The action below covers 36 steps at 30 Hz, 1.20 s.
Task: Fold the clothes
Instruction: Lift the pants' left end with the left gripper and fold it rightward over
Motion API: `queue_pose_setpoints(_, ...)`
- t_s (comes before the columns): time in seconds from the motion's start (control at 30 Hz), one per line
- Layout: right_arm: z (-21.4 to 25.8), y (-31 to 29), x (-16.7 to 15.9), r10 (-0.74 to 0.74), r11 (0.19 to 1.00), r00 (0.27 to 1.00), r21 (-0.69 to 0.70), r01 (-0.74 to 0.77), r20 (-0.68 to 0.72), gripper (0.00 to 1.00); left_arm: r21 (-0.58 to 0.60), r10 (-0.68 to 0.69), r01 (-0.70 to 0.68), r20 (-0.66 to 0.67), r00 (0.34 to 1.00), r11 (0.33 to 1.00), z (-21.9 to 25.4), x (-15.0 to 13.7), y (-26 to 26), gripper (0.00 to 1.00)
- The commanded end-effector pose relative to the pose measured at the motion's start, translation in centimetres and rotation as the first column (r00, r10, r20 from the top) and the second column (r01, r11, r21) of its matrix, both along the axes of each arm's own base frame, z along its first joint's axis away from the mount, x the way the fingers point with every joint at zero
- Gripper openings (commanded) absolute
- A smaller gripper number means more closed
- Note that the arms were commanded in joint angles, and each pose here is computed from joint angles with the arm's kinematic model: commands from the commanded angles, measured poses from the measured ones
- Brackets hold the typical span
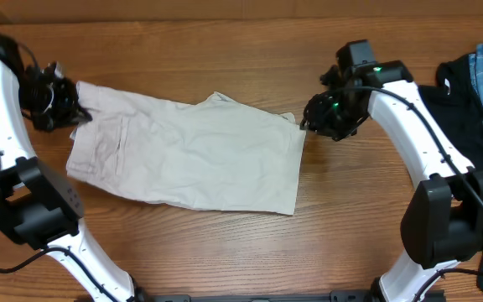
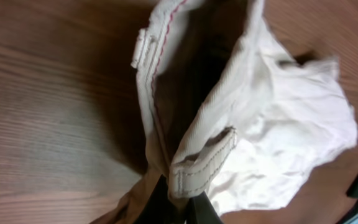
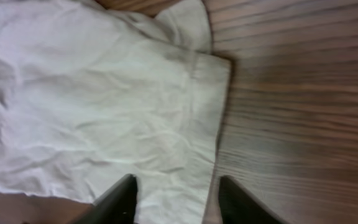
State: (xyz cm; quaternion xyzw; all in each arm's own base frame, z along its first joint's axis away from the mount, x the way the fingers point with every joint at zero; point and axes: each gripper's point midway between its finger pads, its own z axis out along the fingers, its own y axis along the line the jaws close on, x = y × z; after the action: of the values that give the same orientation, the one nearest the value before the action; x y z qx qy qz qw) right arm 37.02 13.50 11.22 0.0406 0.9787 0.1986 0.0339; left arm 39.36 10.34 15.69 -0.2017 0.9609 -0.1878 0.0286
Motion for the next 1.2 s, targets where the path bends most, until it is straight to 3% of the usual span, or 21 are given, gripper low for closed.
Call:
queue_pose_setpoints(0.0,-1.1,1.5,-0.7,0.027,1.0,1.0,0.017,-0.027,-0.01,0.28,0.032,-0.078,0.075,0.099,0.992,0.997,4.5,1.8,-3.2,0.04)
queue_pose_setpoints(0.13,-3.0,2.1,-1.7,0.01,1.0,0.999,0.021,-0.009,-0.038,0.1,0.053,-0.143,0.136,0.159,0.977,0.989,7.3,2.7,-6.7,0.04)
queue_pose_setpoints(0.2,-4.0,2.5,-2.2,0.017,0.999,0.999,0.042,-0.015,-0.05,0.06,0.067,-0.19,0.181,0.196,0.962,0.981,8.5,3.2,-9.0,0.04)
queue_pose_setpoints(0.53,-5.6,3.1,-2.6,0.025,0.996,0.999,0.087,-0.021,-0.044,0.06,0.05,-0.347,0.344,0.194,0.918,0.938,9.3,2.4,-19.2,0.04)
queue_pose_setpoints(0.8,-6.4,2.9,-2.6,0.022,0.996,0.999,0.09,-0.019,-0.034,0.06,0.021,-0.396,0.4,0.195,0.897,0.916,9.5,1.2,-26.4,0.04)
queue_pose_setpoints(0.93,-6.4,2.9,-2.7,0.022,0.996,0.999,0.089,-0.019,-0.036,0.06,0.027,-0.441,0.446,0.203,0.874,0.895,9.5,0.5,-28.7,0.06)
queue_pose_setpoints(1.17,-6.8,2.1,-2.7,0.007,0.999,0.999,0.039,-0.006,-0.037,0.06,0.072,-0.418,0.411,0.162,0.894,0.909,8.4,-0.2,-31.0,0.09)
